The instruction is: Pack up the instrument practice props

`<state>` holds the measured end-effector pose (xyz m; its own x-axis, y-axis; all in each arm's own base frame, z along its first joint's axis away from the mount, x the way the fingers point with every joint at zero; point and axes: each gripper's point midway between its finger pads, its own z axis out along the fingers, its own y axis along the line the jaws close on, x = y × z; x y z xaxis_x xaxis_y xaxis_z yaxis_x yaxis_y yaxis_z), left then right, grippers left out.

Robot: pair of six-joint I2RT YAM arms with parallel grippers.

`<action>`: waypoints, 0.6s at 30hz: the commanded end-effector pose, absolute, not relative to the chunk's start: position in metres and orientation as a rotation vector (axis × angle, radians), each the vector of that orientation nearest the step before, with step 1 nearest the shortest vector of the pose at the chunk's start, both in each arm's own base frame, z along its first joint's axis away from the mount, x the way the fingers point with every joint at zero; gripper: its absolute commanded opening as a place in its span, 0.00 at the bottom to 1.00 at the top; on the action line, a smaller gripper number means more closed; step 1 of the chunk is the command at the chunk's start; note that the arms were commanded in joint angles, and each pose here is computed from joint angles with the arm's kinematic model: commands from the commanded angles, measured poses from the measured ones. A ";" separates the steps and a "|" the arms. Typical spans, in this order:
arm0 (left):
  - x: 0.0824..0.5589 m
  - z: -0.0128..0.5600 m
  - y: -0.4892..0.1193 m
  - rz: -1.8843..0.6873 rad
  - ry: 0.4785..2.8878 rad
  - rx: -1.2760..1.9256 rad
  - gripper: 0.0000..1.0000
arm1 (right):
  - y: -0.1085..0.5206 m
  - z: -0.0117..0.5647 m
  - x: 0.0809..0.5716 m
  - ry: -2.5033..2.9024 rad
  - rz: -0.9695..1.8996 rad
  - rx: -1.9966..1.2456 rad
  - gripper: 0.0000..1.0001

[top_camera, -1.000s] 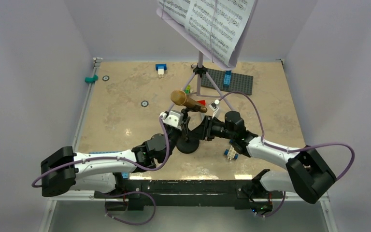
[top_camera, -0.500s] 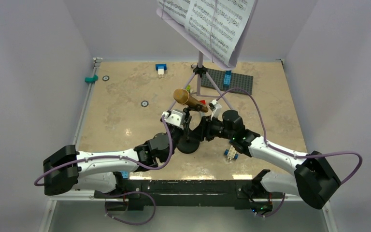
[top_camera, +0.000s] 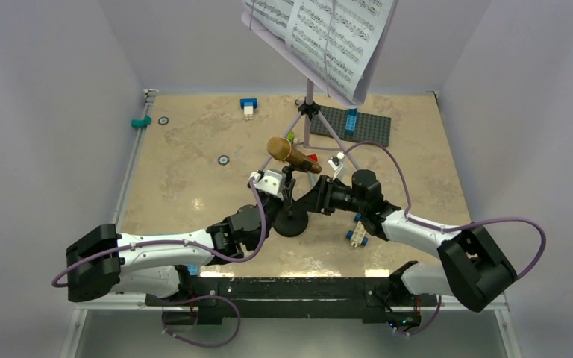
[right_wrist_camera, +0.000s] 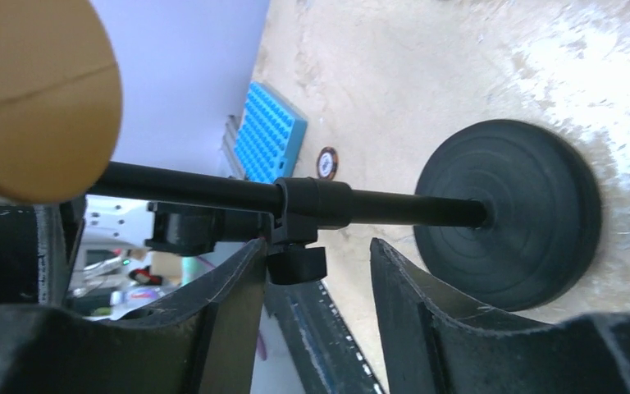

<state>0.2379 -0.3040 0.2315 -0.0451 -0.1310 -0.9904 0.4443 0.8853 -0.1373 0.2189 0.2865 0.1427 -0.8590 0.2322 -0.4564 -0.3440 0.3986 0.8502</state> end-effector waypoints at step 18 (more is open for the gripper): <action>0.223 0.155 -0.300 -0.369 1.741 0.406 0.00 | 0.271 0.147 0.229 2.019 1.045 -0.417 0.00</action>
<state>0.2363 -0.3042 0.2309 -0.0494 -0.1341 -0.9897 0.4414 0.8860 -0.1421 0.2125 0.2906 0.1511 -0.8318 0.1851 -0.5233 -0.4250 0.3940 0.8149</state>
